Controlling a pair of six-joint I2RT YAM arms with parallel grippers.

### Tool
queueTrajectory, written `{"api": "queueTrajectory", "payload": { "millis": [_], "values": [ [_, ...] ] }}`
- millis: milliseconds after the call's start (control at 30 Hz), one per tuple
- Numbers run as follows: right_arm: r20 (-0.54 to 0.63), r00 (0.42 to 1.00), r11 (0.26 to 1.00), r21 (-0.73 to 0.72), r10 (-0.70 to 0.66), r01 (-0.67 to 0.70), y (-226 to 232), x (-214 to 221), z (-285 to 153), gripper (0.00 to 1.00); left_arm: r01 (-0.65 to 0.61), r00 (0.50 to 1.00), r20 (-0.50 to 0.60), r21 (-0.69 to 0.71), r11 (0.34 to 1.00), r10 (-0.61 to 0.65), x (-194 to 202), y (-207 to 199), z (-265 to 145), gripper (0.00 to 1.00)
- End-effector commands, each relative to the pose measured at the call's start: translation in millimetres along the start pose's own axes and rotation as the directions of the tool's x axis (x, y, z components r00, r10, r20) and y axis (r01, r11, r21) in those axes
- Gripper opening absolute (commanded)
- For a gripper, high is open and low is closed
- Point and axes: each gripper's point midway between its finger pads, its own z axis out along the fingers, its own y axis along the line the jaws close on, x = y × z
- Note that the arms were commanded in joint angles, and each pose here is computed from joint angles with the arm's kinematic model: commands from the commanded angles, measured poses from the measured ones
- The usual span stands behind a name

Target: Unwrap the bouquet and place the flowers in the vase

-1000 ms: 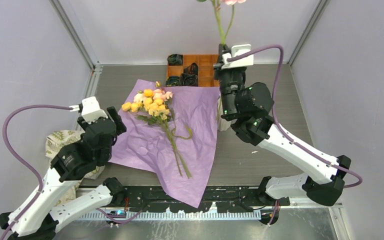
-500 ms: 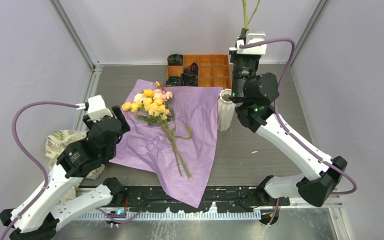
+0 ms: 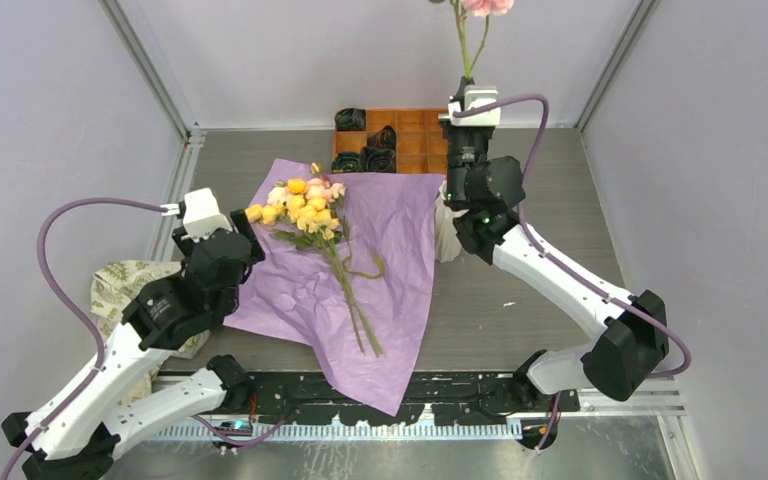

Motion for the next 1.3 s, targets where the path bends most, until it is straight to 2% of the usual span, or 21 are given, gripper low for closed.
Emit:
{"api": "queueTrajectory", "payload": {
  "millis": [0, 267, 333, 400, 533, 767, 1067, 1267],
  "values": [
    [0.063, 0.989, 0.990, 0.033, 0.132, -0.135, -13, -1, -17, 0.01, 0.047, 0.998, 0.041, -0.002, 0.999, -0.047, -9, -7, 5, 0.67],
    [-0.053, 0.976, 0.977, 0.024, 0.213, -0.212, -15, 52, -58, 0.01, 0.016, 1.000, 0.003, 0.023, 1.000, -0.016, 0, -23, 12, 0.65],
    [-0.079, 0.973, 0.976, 0.033, 0.217, -0.215, -18, 62, -66, 0.04, 0.019, 1.000, 0.000, 0.030, 0.999, -0.019, 1, -25, 12, 0.65],
    [-0.106, 0.970, 0.976, 0.042, 0.218, -0.215, -21, 70, -73, 0.13, 0.022, 1.000, -0.005, 0.036, 0.999, -0.022, 2, -27, 13, 0.65],
    [-0.161, 0.963, 0.977, 0.018, 0.214, -0.214, -19, 79, -83, 0.46, 0.032, 0.999, -0.015, 0.051, 0.998, -0.032, 6, -33, 14, 0.65],
    [-0.229, 0.945, 0.971, 0.004, 0.232, -0.238, -19, 89, -95, 0.73, 0.031, 0.998, -0.047, 0.076, 0.997, -0.028, 15, -44, 18, 0.65],
    [-0.276, 0.914, 0.954, 0.041, 0.297, -0.298, -43, 74, -115, 0.85, 0.029, 0.997, -0.081, 0.106, 0.994, -0.020, 24, -61, 24, 0.66],
    [-0.295, 0.883, 0.917, -0.049, 0.365, -0.396, -44, 51, -133, 0.91, 0.052, 0.987, -0.160, 0.199, 0.979, -0.019, 37, -91, 29, 0.66]
  ]
}}
